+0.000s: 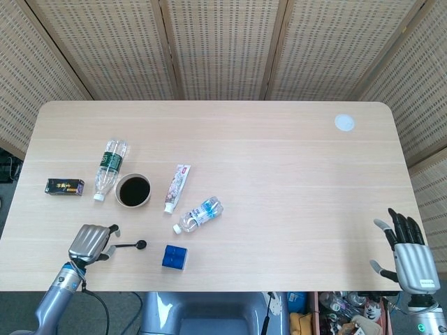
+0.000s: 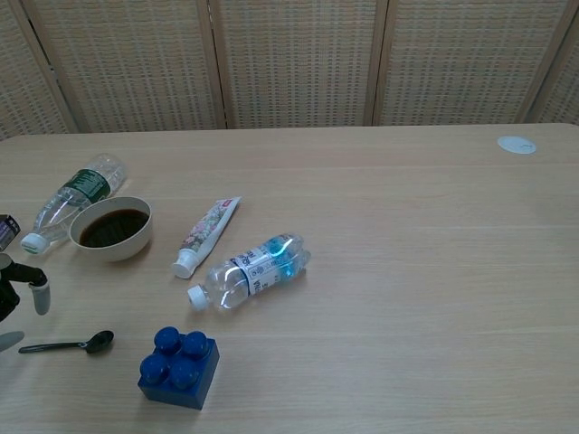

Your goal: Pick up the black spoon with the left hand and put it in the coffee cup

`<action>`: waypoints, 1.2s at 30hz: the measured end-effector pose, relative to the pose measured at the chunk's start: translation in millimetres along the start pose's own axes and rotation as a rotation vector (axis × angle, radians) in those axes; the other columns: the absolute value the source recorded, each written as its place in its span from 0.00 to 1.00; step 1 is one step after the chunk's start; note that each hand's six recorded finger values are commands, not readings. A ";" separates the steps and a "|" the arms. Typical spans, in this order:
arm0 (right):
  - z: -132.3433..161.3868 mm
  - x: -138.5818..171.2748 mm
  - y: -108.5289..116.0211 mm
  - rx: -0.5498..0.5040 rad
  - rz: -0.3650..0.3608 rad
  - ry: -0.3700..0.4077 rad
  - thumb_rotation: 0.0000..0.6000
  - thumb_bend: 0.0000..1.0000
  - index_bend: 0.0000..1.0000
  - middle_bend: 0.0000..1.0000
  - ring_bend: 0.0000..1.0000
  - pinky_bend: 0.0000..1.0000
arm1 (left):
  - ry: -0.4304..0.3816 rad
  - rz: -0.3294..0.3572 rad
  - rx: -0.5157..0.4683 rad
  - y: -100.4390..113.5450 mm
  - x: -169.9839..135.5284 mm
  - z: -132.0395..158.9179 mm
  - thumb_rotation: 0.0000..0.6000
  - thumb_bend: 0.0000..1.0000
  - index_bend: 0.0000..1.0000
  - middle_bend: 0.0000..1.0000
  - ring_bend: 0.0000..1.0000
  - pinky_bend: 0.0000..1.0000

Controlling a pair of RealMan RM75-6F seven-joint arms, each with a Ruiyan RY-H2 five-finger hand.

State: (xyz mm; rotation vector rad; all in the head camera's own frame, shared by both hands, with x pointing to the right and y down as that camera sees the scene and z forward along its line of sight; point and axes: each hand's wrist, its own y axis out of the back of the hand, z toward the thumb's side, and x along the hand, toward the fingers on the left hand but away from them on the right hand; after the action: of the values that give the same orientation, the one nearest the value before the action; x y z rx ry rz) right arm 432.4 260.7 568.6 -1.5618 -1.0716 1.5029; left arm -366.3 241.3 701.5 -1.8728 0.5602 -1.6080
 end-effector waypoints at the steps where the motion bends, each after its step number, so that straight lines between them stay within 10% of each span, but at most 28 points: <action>1: -0.1 0.1 -0.1 0.000 0.000 -0.001 1.00 0.19 0.22 0.08 0.00 0.00 | 0.000 -0.006 -0.004 -1.8 0.6 0.9 1.00 0.37 0.46 0.82 0.75 0.69; 36: -8.0 7.0 4.0 0.011 -0.007 -0.031 1.00 0.19 0.22 0.08 0.00 0.00 | 0.055 -0.075 -0.004 -28.0 17.1 -2.4 1.00 0.39 0.49 0.83 0.76 0.70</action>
State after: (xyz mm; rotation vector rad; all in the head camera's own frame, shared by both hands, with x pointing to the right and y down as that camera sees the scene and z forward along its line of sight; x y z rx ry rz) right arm 440.5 265.9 562.7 -1.5303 -1.0831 1.5306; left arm -367.5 250.1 733.2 -1.8781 0.5221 -1.7123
